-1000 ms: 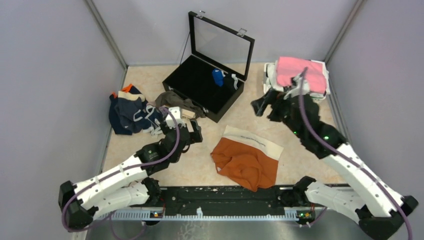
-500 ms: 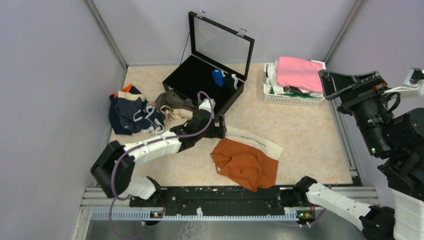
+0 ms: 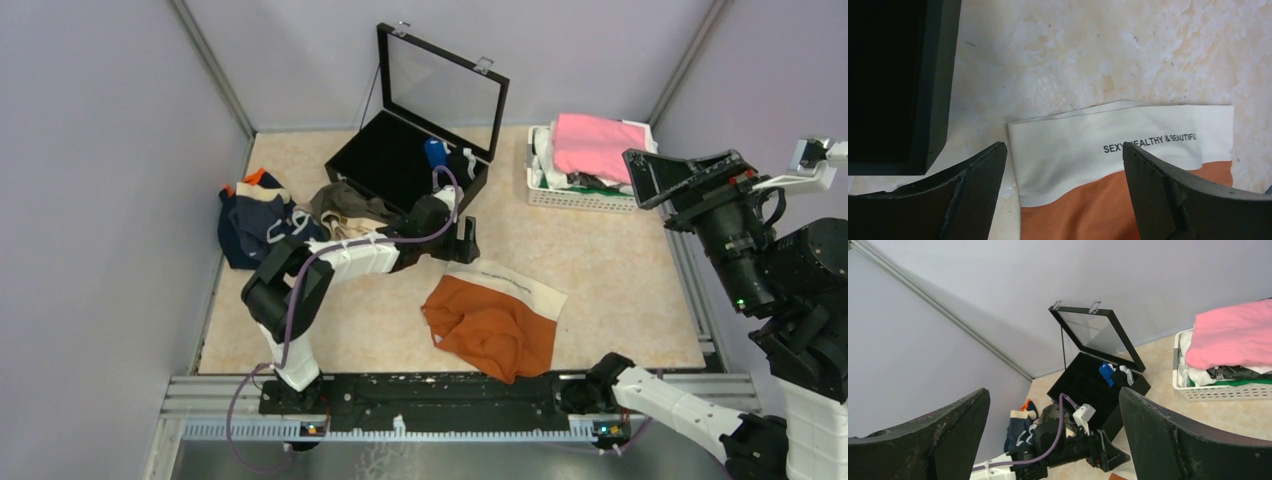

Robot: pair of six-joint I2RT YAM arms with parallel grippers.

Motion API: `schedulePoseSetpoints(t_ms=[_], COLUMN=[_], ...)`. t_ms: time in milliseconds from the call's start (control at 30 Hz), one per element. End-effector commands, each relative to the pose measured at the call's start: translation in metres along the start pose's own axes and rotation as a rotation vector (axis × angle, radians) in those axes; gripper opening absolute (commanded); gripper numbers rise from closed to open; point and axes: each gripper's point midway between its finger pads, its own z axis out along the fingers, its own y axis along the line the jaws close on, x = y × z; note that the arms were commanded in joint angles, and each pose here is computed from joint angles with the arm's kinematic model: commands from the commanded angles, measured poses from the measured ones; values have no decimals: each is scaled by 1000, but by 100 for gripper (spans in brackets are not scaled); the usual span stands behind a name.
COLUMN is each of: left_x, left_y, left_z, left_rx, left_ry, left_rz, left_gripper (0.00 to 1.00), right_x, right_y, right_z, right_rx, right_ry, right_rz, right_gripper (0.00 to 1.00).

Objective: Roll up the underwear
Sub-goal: Flatten out the underwear at the center of the board.

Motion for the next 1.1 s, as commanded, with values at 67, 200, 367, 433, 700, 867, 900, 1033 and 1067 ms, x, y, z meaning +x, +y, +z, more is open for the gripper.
schedulePoseSetpoints(t_ms=[67, 200, 367, 433, 700, 867, 900, 1033, 1067], left_x=[10, 18, 22, 22, 35, 44, 46, 52, 53], left_y=[0, 10, 20, 22, 36, 40, 40, 40, 41], left_z=[20, 23, 29, 31, 35, 40, 40, 41, 41], left_rx=[24, -16, -57, -69, -114, -122, -121, -119, -119], left_ry=[33, 48, 55, 60, 80, 100, 104, 107, 108], left_rz=[23, 26, 46, 54, 80, 86, 88, 89, 90], left_gripper=[88, 84, 78, 74, 61, 47, 45, 32, 29], right_x=[-17, -16, -18, -17, -21, -6, 3, 53, 68], right_y=[6, 5, 3, 6, 6, -3, -9, -51, -62], right_z=[-14, -17, -20, -21, -27, -22, -21, -15, -12], right_rx=[-50, -56, -57, -78, -88, -49, -25, 98, 143], right_ry=[-41, -31, -46, -38, -51, -5, 15, 72, 102], right_rz=[-3, -10, -22, -18, -15, -28, -25, 1, 1], right_gripper=[99, 99, 99, 99, 99, 99, 99, 99, 99])
